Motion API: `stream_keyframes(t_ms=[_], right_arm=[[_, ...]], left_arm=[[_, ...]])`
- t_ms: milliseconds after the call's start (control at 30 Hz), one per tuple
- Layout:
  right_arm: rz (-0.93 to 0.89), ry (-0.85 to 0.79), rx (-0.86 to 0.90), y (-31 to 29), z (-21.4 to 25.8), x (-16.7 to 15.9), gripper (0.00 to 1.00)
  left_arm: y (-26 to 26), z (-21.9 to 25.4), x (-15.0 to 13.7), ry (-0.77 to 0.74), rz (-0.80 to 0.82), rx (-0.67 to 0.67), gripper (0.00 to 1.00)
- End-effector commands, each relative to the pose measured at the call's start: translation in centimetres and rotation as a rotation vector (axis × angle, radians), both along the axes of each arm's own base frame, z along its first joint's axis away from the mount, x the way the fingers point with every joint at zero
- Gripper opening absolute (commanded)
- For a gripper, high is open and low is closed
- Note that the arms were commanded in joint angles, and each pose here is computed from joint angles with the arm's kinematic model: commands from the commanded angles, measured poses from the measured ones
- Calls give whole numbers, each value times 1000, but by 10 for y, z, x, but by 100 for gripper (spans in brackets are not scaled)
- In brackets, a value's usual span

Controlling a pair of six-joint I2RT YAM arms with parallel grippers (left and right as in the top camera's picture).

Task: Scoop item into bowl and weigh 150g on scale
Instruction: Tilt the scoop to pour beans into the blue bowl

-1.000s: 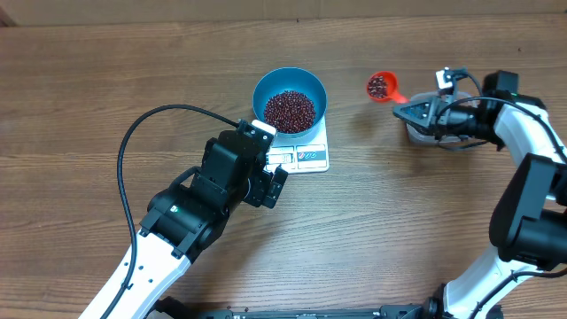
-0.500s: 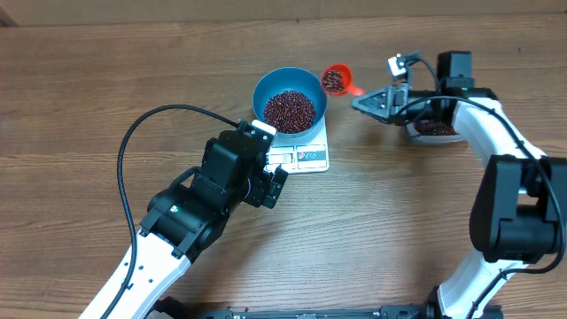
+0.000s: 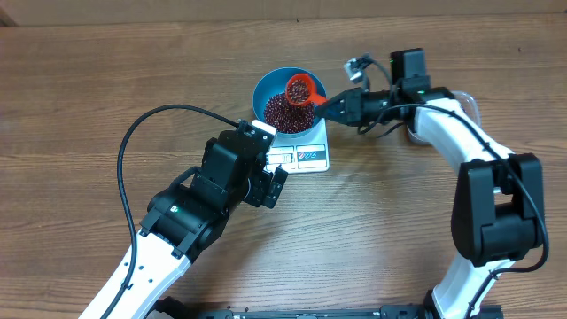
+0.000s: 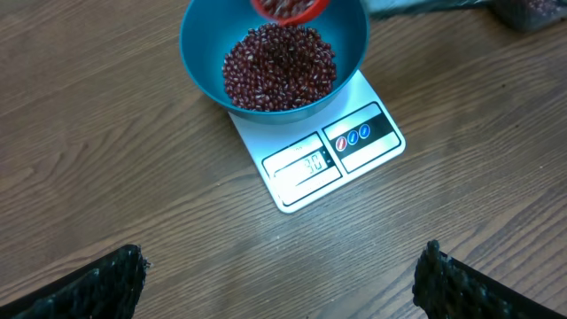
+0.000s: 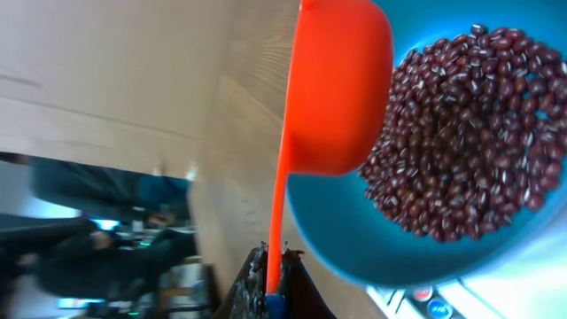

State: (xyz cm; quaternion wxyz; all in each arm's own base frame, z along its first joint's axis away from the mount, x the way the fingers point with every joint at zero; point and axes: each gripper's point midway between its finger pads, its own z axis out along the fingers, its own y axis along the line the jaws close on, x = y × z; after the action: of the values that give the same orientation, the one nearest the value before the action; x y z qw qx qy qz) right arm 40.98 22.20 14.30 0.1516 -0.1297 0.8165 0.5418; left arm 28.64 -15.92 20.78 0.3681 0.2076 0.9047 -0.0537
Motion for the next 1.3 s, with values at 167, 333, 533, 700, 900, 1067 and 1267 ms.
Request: stream_keyframes(t_ms=[167, 333, 533, 700, 900, 1067, 1267], right_arm=[[46, -235, -136, 19, -13, 9, 4], [74, -338, -172, 20, -12, 11, 4], [68, -418, -219, 16, -4, 17, 4], [50, -479, -267, 10, 11, 18, 4], [49, -547, -280, 8, 32, 15, 4], [57, -628, -341, 2, 43, 13, 4], [112, -721, -425, -6, 36, 13, 4]], left_arm=[[2, -1, 2, -2, 11, 4, 99], [2, -1, 2, -2, 11, 4, 99], [2, -1, 2, -2, 11, 4, 100], [2, -1, 2, -2, 11, 4, 100], [2, -1, 2, -2, 11, 4, 99], [2, -1, 2, -2, 11, 4, 99], [2, -1, 2, -2, 11, 4, 99]])
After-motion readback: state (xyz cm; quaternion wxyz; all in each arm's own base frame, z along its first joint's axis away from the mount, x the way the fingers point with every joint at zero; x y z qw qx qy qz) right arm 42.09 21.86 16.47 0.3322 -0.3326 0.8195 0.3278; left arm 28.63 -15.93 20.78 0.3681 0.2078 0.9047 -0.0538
